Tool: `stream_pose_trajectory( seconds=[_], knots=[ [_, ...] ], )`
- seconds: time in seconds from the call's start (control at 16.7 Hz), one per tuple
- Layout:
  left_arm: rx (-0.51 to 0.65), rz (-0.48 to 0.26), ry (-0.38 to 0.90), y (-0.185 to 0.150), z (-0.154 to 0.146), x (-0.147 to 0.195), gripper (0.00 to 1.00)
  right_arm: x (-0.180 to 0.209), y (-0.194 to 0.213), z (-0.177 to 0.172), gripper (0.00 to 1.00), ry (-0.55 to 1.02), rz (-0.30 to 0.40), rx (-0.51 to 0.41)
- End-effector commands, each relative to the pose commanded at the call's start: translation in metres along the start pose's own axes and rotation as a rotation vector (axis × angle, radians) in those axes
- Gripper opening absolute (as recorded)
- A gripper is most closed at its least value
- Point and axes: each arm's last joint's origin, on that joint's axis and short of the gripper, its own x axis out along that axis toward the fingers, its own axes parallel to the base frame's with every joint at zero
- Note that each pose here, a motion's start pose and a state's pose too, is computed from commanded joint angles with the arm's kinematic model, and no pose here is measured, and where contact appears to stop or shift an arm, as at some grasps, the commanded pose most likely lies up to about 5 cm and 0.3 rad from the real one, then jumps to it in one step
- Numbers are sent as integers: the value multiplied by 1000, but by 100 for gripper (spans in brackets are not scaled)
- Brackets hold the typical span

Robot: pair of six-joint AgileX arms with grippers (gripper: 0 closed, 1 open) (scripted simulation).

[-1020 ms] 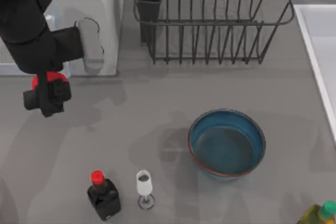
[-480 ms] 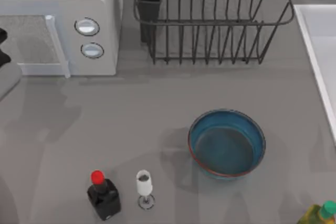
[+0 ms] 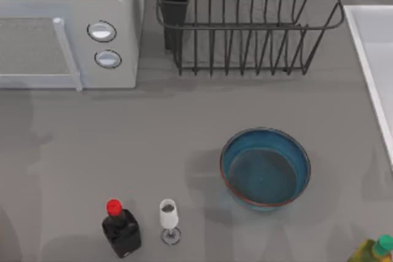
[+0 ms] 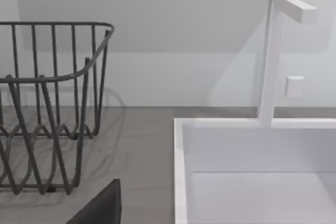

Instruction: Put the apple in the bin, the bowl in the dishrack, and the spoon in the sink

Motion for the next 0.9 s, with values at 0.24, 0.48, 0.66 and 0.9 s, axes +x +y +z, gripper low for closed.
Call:
stream_pose_trajectory(
  seconds=[0.24,0.48,0.66,0.9],
  knots=[
    [225,-41,21,-20,5,5,0,0,0,0,100,0,0,0],
    [375,-78,34,-33,7,10,0,0,0,0,100,0,0,0],
    [426,-93,37,-37,8,12,0,0,0,0,100,0,0,0],
    [433,-95,38,-38,8,13,0,0,0,0,100,0,0,0]
  ],
)
